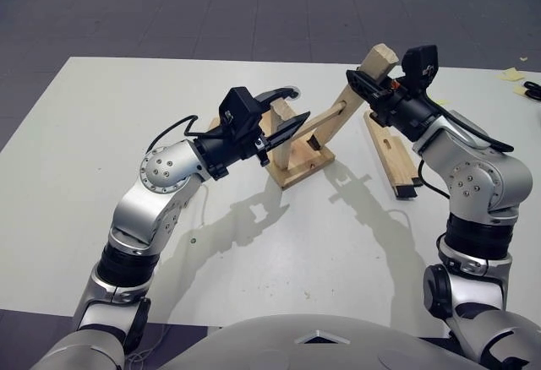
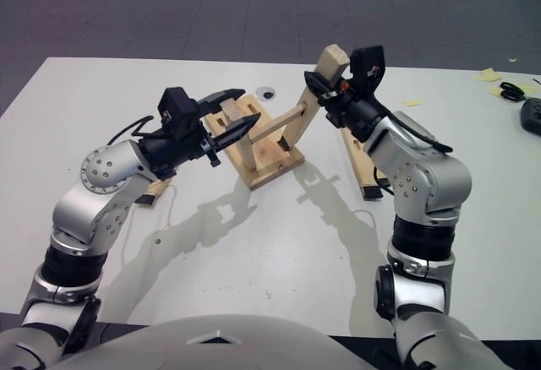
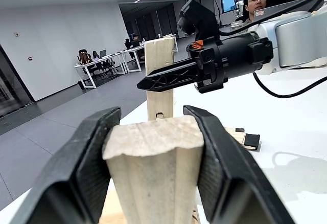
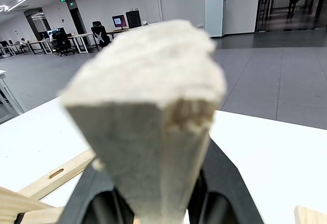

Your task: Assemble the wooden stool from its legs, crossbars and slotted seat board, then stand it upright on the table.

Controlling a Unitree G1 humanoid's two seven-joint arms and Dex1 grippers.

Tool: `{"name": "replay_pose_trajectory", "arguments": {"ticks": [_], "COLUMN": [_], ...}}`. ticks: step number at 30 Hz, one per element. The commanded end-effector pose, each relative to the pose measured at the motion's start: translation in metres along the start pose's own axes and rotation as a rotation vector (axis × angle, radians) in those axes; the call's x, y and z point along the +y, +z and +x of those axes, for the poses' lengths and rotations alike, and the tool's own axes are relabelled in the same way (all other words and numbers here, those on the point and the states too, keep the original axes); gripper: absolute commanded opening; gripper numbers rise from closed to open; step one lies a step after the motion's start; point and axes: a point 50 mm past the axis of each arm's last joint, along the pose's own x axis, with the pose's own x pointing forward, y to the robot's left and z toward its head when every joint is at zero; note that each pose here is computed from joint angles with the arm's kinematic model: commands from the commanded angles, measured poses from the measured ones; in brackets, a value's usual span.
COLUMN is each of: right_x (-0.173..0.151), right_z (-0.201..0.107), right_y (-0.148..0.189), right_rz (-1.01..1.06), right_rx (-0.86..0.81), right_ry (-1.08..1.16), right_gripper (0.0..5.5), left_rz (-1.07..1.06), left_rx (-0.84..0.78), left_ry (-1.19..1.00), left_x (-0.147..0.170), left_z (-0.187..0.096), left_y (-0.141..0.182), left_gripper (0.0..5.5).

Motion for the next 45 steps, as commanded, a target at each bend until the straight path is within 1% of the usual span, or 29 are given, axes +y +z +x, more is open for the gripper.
{"name": "replay_pose_trajectory", "arguments": {"ticks": [1,3,5,9,11,16,20,22,27,29,30,33,39,41,43,44,45], "right_x": [0.03,0.027,0.024,0.026,0.028,0.034,0.042,0.046,0.042,0.039,0.037,0.032,0.023,0.022,0.021,0.021,0.021], "right_z": [0.019,0.022,0.024,0.033,0.039,0.05,0.038,0.034,0.041,0.042,0.042,0.042,0.036,0.031,0.026,0.024,0.022], "right_y": [-0.031,-0.024,-0.02,-0.016,-0.021,-0.048,-0.051,-0.046,-0.01,0.003,0.009,0.022,0.039,0.051,0.065,0.073,0.08], "right_rz": [0.233,0.241,0.203,0.101,0.107,0.213,0.21,0.198,0.139,0.135,0.131,0.133,0.16,0.195,0.227,0.243,0.243], "right_rx": [0.194,0.199,0.219,0.317,0.373,0.503,0.55,0.528,0.276,0.203,0.165,0.088,0.001,-0.056,-0.13,-0.17,-0.205], "right_ry": [0.245,0.249,0.246,0.262,0.242,0.137,0.144,0.169,0.163,0.162,0.156,0.142,0.138,0.164,0.192,0.201,0.209], "right_gripper": [1.02,1.02,1.04,1.04,1.04,1.04,1.04,1.04,1.04,1.04,1.41,1.84,2.96,3.2,3.58,3.74,3.92], "left_rz": [-0.086,-0.086,-0.084,-0.068,-0.054,-0.06,-0.055,-0.056,-0.056,-0.056,-0.056,-0.06,-0.065,-0.071,-0.075,-0.084,-0.09], "left_rx": [0.232,0.232,0.233,0.236,0.243,0.238,0.242,0.239,0.232,0.23,0.231,0.233,0.233,0.222,0.206,0.186,0.167], "left_ry": [-0.037,-0.036,-0.034,-0.028,-0.029,-0.032,-0.039,-0.028,-0.023,-0.023,-0.024,-0.026,-0.03,-0.02,-0.006,0.004,0.009], "left_x": [-0.011,-0.011,-0.011,-0.006,-0.004,-0.004,-0.005,-0.004,-0.002,-0.001,-0.001,-0.001,-0.001,0.001,0.002,0.004,0.006], "left_z": [-0.005,-0.005,-0.005,-0.006,-0.006,-0.005,-0.004,-0.005,-0.004,-0.003,-0.003,-0.003,-0.003,-0.002,-0.001,0.0,0.001], "left_y": [-0.044,-0.044,-0.044,-0.043,-0.043,-0.043,-0.044,-0.043,-0.043,-0.042,-0.043,-0.044,-0.044,-0.043,-0.04,-0.037,-0.034], "left_gripper": [2.04,2.04,2.04,2.04,2.04,2.04,2.04,2.04,2.04,2.04,2.04,2.04,2.04,2.04,2.04,2.4,2.5]}}
